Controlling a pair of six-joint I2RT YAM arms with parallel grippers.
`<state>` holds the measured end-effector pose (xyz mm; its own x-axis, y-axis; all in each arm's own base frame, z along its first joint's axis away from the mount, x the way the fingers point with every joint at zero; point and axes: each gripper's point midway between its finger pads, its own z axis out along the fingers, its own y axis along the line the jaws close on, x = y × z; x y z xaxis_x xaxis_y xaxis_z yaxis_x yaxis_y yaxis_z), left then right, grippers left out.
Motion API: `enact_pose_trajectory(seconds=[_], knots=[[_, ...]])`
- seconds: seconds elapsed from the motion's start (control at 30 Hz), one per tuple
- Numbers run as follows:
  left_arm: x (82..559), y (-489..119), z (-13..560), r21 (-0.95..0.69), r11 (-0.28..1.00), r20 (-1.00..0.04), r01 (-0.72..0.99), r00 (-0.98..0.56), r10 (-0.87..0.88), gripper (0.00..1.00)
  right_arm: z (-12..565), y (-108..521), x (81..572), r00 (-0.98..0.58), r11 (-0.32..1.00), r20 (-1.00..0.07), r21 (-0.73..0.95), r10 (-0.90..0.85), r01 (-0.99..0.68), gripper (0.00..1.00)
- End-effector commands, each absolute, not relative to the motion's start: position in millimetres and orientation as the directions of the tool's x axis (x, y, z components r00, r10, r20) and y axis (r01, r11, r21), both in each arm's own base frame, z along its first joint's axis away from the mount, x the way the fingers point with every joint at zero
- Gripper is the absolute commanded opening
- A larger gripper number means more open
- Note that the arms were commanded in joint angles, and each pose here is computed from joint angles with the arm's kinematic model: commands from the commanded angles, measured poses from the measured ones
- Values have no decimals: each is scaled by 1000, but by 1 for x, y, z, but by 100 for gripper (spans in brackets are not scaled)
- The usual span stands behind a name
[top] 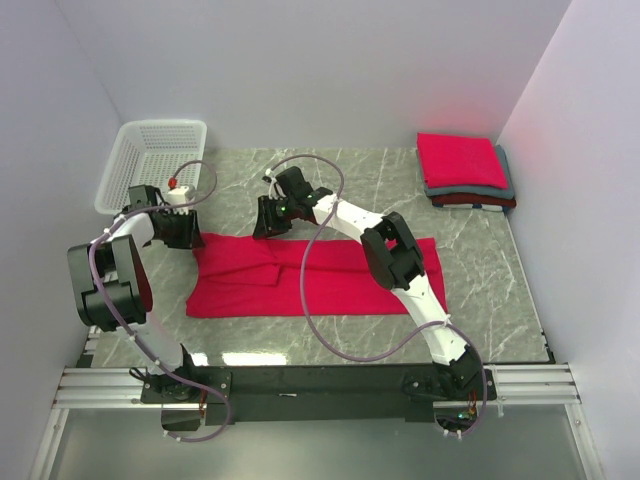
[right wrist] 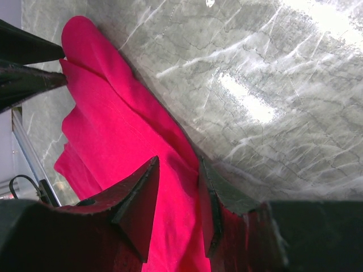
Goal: Fold and stack the t-shirts
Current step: Fold the tshirt
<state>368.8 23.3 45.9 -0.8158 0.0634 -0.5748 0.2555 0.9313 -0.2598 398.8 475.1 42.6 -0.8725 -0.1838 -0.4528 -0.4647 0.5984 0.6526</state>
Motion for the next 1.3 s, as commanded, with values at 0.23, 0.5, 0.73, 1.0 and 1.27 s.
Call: enact_pose_trajectory(seconds=[0.23, 0.5, 0.73, 1.0, 1.27], knots=[[385, 14, 62, -270, 912, -624, 307, -777, 76, 26, 104, 483, 404, -824, 542, -544, 650, -157, -532, 41], [387, 13, 64, -270, 911, -628, 312, -775, 79, 14, 105, 483, 403, -824, 534, -544, 654, -160, -536, 27], [386, 13, 73, -252, 911, -642, 326, -761, 94, 4, 116, 481, 400, -821, 524, -549, 659, -156, -540, 7], [375, 7, 91, -237, 893, -669, 383, -731, 136, 1, 138, 479, 391, -819, 498, -552, 672, -156, -548, 0], [346, -2, 115, -195, 858, -709, 474, -673, 211, 1, 156, 472, 366, -826, 446, -534, 705, -180, -552, 0]])
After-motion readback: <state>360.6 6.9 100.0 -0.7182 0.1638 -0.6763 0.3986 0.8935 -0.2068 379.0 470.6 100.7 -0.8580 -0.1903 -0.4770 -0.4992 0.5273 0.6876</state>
